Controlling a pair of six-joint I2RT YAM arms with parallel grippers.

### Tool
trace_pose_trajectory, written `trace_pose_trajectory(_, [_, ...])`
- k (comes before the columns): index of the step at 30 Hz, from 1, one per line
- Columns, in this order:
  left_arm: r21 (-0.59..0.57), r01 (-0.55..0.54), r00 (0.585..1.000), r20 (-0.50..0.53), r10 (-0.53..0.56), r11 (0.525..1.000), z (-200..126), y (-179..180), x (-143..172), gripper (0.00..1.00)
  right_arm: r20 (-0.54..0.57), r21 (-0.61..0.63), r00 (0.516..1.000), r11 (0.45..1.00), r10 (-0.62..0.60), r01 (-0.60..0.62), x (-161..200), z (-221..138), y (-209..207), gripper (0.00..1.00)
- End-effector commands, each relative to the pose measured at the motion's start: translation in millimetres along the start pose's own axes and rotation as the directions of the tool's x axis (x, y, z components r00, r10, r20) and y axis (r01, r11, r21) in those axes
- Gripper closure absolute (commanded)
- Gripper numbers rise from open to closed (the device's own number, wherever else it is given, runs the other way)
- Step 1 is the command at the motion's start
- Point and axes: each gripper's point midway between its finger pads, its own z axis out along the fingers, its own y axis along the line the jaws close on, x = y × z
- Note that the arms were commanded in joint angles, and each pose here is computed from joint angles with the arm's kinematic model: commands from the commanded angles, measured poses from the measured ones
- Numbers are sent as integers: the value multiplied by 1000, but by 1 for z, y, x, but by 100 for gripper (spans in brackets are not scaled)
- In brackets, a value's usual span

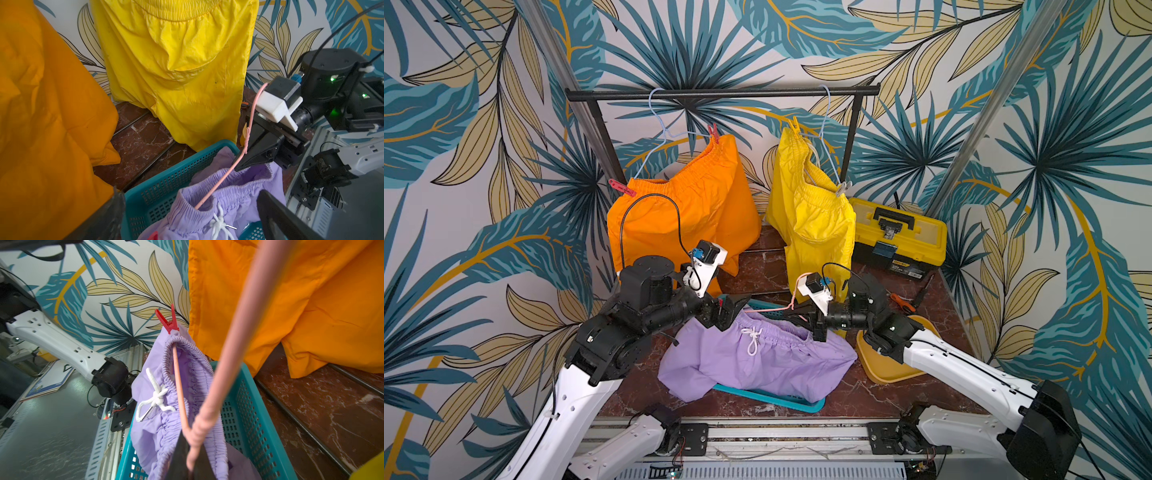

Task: Remove the clothespins securing shorts to the hanger
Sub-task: Remove the clothespin from the hanger.

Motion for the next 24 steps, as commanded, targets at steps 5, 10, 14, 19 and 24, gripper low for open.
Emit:
trace_pose_trajectory(5, [25,-85,980,-177,88,996,-5,-2,57,1,3,-172,1000,985,-26,27,-7,-12,36,100])
trace_pose_trajectory(10, [133,-76,983,-154,97,988,-7,-22,56,8,6,-207,999,978,-33,33,-2,-26,40,100])
trace_pose_trajectory(14, [190,-87,985,-131,113,978,-13,-33,60,10,26,-277,1000,961,15,-7,-5,-34,34,100])
trace_pose_trajectory(19, [209,-105,986,-106,129,972,-20,-38,59,16,24,-305,999,952,30,-21,-6,-33,29,100])
trace_pose_trajectory(24, [224,-115,985,-97,140,968,-22,-42,61,26,27,-326,998,945,49,-37,-6,-29,24,100])
